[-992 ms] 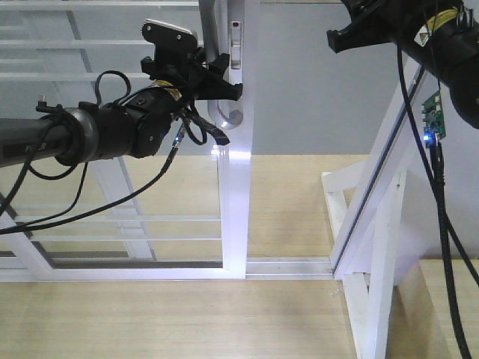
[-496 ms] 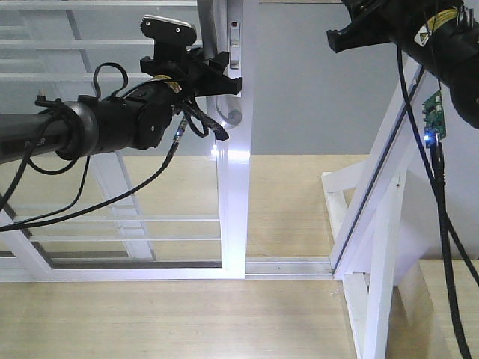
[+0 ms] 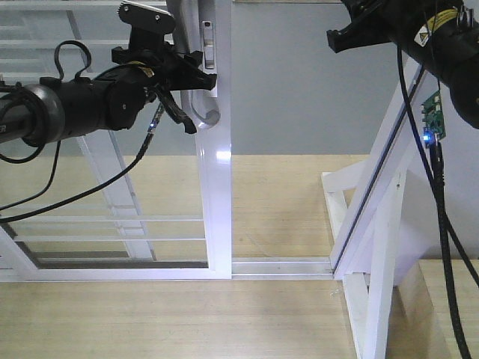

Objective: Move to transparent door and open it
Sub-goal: 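Slide the door farther open with the left gripper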

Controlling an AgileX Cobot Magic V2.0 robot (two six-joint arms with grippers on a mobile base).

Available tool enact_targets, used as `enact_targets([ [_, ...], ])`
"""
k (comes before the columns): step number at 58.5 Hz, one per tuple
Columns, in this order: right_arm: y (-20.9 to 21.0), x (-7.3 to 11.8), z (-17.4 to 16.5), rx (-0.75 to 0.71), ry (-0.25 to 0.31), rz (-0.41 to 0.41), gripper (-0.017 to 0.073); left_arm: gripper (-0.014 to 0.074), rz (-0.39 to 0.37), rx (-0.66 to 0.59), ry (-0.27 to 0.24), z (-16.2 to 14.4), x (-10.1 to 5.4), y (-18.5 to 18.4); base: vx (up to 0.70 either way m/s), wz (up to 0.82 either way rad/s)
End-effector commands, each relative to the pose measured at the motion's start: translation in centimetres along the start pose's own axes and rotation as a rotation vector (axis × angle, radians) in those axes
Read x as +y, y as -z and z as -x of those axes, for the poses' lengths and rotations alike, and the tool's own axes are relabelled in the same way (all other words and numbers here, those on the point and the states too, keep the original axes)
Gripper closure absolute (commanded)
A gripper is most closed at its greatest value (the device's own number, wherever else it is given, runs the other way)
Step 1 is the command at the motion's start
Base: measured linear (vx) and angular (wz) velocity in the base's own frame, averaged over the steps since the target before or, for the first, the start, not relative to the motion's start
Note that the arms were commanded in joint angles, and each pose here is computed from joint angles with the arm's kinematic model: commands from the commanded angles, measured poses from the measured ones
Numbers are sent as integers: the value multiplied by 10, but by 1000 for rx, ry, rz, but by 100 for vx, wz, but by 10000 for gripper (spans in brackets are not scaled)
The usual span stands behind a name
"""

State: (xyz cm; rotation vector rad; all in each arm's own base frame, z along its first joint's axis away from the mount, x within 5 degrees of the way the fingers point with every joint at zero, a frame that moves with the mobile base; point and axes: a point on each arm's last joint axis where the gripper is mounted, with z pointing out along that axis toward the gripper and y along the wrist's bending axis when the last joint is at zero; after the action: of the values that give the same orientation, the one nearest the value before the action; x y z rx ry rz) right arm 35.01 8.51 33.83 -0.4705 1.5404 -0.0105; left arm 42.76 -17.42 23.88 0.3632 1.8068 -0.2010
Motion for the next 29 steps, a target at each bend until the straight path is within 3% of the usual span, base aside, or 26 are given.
enact_targets([
  [1, 10, -9, 31, -153, 9, -35, 209, 213, 63, -183, 38, 50, 20, 21, 0, 0],
  [29, 10, -9, 31, -153, 5, -36, 209, 213, 137, -118, 65, 70, 70, 51, 0, 0],
])
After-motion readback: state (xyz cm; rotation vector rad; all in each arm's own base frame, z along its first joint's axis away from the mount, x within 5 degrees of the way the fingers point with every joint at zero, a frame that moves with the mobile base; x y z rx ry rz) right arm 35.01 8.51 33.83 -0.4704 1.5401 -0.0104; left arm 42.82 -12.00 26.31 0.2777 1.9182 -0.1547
